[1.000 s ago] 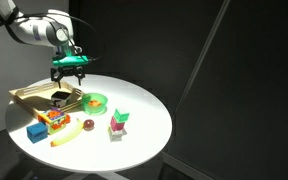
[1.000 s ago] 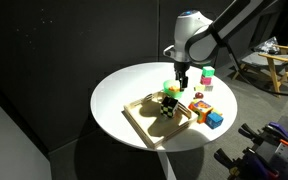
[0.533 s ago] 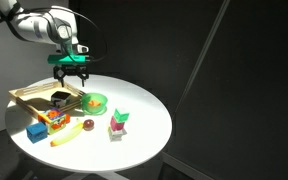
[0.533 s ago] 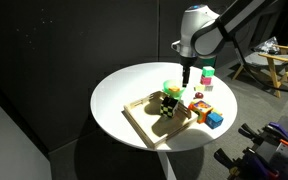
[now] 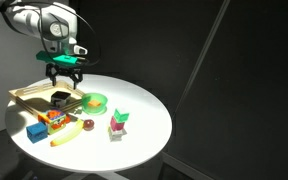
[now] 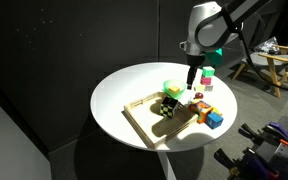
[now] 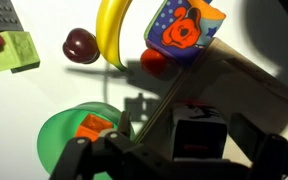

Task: Pick up the orange block and put it in the green bowl, pick up the block with the number one on it and put it in the tray

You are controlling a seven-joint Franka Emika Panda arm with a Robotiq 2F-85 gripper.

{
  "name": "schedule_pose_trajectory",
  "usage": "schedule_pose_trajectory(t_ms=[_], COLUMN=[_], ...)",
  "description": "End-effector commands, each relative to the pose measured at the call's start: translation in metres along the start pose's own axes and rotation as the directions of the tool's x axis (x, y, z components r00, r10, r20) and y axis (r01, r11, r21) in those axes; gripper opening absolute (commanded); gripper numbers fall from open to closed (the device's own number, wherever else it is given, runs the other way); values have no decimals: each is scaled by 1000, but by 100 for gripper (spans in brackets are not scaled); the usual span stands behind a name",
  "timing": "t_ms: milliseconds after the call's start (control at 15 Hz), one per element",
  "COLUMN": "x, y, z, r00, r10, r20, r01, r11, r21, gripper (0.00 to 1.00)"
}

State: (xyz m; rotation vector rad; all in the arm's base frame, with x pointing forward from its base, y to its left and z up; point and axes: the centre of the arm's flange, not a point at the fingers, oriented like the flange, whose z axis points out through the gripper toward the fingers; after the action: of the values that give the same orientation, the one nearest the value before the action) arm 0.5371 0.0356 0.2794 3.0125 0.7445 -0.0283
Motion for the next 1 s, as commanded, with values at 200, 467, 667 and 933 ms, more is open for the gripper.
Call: schedule_pose_trajectory(t_ms=[200, 467, 667, 933], x=[-3, -4, -12, -25], y=[-5, -5, -9, -14], z=[-5, -4, -8, -7], r00=[1000, 1000, 998, 983], r10=[7, 7, 66, 179], r20=[-7, -5, 0, 36], r01=[-7, -7, -66, -182], r11=[1000, 1000, 997, 978], r21=[9, 10, 49, 102], gripper=[100, 100, 100, 100])
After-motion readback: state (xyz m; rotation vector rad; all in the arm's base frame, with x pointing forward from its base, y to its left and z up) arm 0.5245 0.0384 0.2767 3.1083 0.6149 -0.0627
